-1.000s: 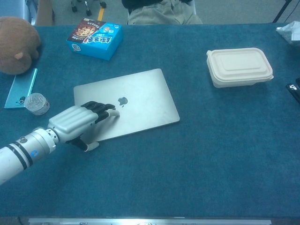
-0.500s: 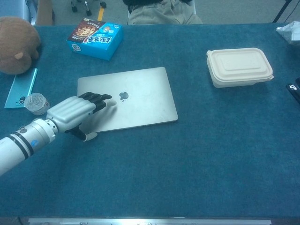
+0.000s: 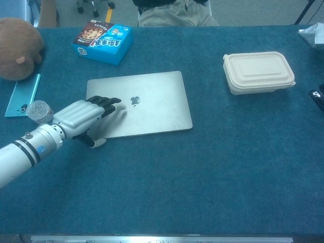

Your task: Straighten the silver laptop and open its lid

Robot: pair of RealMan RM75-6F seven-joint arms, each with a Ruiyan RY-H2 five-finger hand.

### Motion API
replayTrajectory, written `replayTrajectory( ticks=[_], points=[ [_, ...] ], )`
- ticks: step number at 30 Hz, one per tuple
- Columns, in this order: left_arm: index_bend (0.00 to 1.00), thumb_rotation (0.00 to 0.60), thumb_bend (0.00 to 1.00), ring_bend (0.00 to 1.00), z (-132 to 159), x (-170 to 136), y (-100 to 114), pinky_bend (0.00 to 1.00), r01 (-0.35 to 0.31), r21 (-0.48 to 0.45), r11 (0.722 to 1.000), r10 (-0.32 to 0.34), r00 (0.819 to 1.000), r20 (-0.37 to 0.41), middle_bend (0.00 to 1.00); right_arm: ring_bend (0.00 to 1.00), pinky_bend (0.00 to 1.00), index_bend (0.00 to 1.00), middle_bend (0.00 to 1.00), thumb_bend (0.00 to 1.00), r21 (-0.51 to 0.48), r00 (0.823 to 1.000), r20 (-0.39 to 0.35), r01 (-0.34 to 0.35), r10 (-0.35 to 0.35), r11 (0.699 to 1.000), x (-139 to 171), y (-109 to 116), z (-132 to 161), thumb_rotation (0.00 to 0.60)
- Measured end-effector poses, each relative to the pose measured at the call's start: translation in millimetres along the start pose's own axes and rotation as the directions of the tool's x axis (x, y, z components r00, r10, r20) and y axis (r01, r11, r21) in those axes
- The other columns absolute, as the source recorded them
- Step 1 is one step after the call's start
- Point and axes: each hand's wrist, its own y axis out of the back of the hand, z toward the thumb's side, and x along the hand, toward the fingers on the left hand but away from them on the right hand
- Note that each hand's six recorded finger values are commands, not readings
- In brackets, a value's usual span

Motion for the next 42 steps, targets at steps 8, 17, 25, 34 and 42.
replayTrajectory(
  ticks=[8,17,25,34,42],
  points=[
    [0.00,0.600,0.32,0.00,-3.7,7.3,5.9,0.00,-0.012,0.011,1.000,0.012,1.000,-0.008,0.00,0.00,0.10,0.00,0.04,0.40,0.002,1.000,0.005,0.000,0.000,1.000,0.7,-0.1,-0.8,0.600],
    [0.00,0.600,0.32,0.00,-10.5,15.7,10.2,0.00,-0.012,0.014,1.000,0.013,1.000,-0.027,0.00,0.00,0.10,0.00,0.04,0.40,0.008,1.000,0.010,0.005,-0.005,1.000,1.4,1.5,-0.9,0.600],
    [0.00,0.600,0.32,0.00,-12.2,22.5,13.4,0.00,-0.016,0.021,1.000,0.016,0.999,-0.030,0.00,0.00,0.10,0.00,0.04,0.40,0.010,1.000,0.016,0.011,-0.011,1.000,2.2,3.1,-1.6,0.600],
    [0.00,0.600,0.32,0.00,-12.1,26.3,20.6,0.00,-0.033,0.023,0.999,0.034,0.999,-0.033,0.00,0.00,0.10,0.00,0.04,0.40,0.008,1.000,0.018,0.015,-0.015,1.000,2.5,4.4,-2.5,0.600],
    [0.00,0.600,0.32,0.00,-17.8,14.2,28.2,0.00,-0.050,0.023,0.998,0.051,0.998,-0.046,0.00,0.00,0.10,0.00,0.04,0.40,-0.004,1.000,0.000,0.009,-0.009,1.000,0.9,3.0,0.4,0.600]
  ],
)
